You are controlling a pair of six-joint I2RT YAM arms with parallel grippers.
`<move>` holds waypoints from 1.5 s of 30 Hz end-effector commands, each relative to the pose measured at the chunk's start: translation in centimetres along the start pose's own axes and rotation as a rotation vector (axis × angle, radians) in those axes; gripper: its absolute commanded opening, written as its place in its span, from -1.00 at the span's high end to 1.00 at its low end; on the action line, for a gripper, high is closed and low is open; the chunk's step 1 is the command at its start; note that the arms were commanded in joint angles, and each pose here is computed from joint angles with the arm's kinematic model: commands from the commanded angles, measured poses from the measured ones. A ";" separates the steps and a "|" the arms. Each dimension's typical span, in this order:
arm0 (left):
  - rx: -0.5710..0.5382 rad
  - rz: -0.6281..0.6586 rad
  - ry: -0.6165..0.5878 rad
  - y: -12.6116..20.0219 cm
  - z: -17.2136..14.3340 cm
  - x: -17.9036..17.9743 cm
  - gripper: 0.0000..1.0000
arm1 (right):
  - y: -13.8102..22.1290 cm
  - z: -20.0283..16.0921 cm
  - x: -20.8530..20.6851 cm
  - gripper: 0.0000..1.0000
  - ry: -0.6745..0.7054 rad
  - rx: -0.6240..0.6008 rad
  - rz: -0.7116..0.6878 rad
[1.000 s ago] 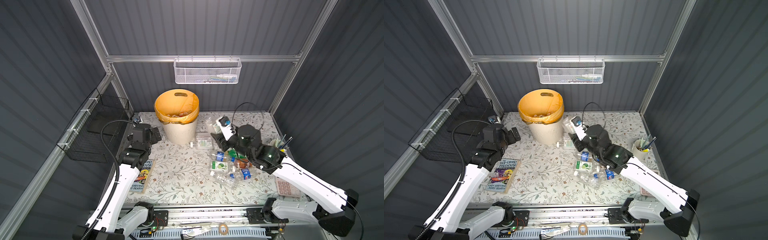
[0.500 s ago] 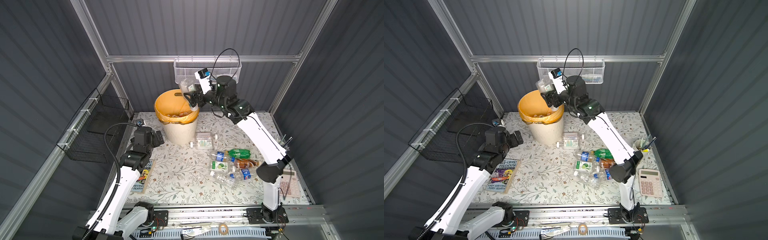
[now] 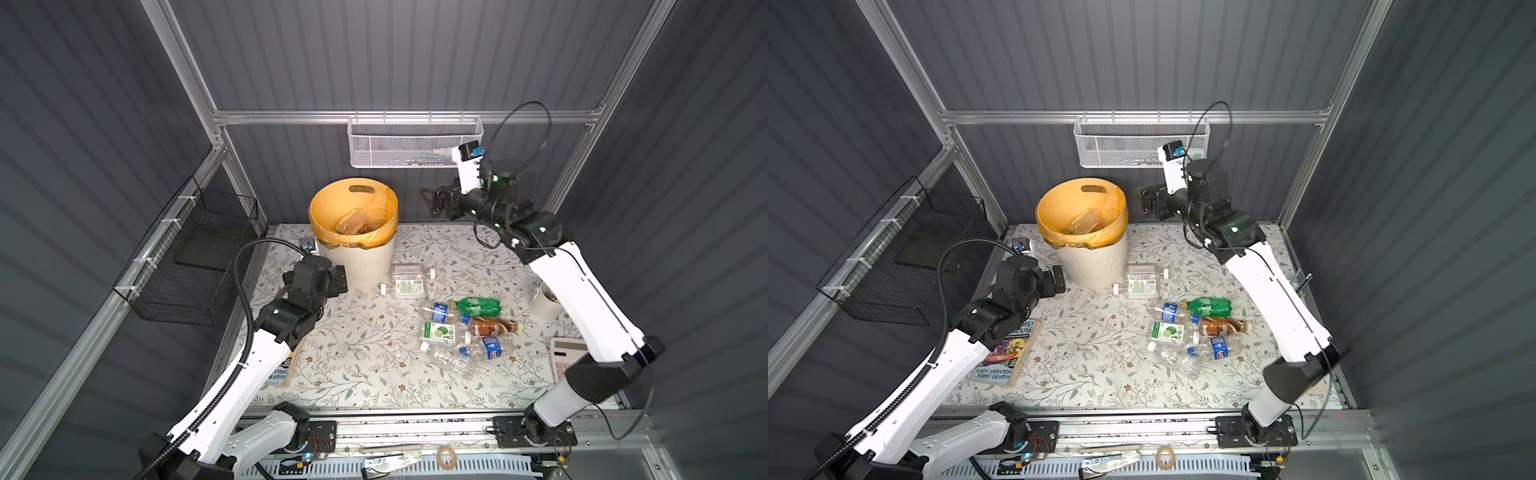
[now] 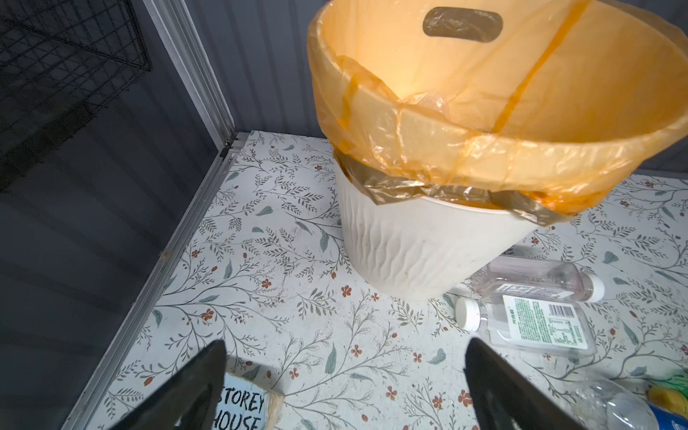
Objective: Throw the plastic bottles in the bin
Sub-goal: Pick up the plastic bottle from the bottom-center of the table.
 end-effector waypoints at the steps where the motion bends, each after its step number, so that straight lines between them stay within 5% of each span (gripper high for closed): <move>1: -0.039 -0.022 -0.056 0.6 1.0 -1.3 -1.00 | 0.4 -3.1 -2.9 -0.98 -0.046 0.011 -0.097; 11: -0.042 -0.256 -0.427 1.8 -1.5 -13.8 -0.99 | 7.3 -15.2 -12.7 -0.98 -0.337 0.068 -0.314; 19: -0.005 -0.656 -0.798 3.5 -7.1 -24.4 -1.00 | 11.5 -20.3 -16.8 -0.98 -0.481 0.076 -0.412; 25: 0.073 -0.822 -1.137 4.8 -12.6 -30.7 -1.00 | 12.0 -22.0 -17.6 -0.98 -0.535 0.099 -0.433; 33: 0.195 -0.930 -1.410 5.2 -18.0 -34.1 -0.92 | 11.9 -22.8 -18.1 -0.98 -0.560 0.107 -0.446; 45: 0.336 -0.979 -1.525 4.1 -22.8 -34.3 -0.64 | 12.2 -23.2 -18.6 -0.98 -0.576 0.101 -0.473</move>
Point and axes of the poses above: each gripper's point midway between its finger pads, its own y axis back along the fingers, its own x axis along the line the jaws close on, z = x × y, the point moved 5 cm from there along y, back along the fingers, and after that the axes turned 7 degrees about -y, right-handed, at the moved point
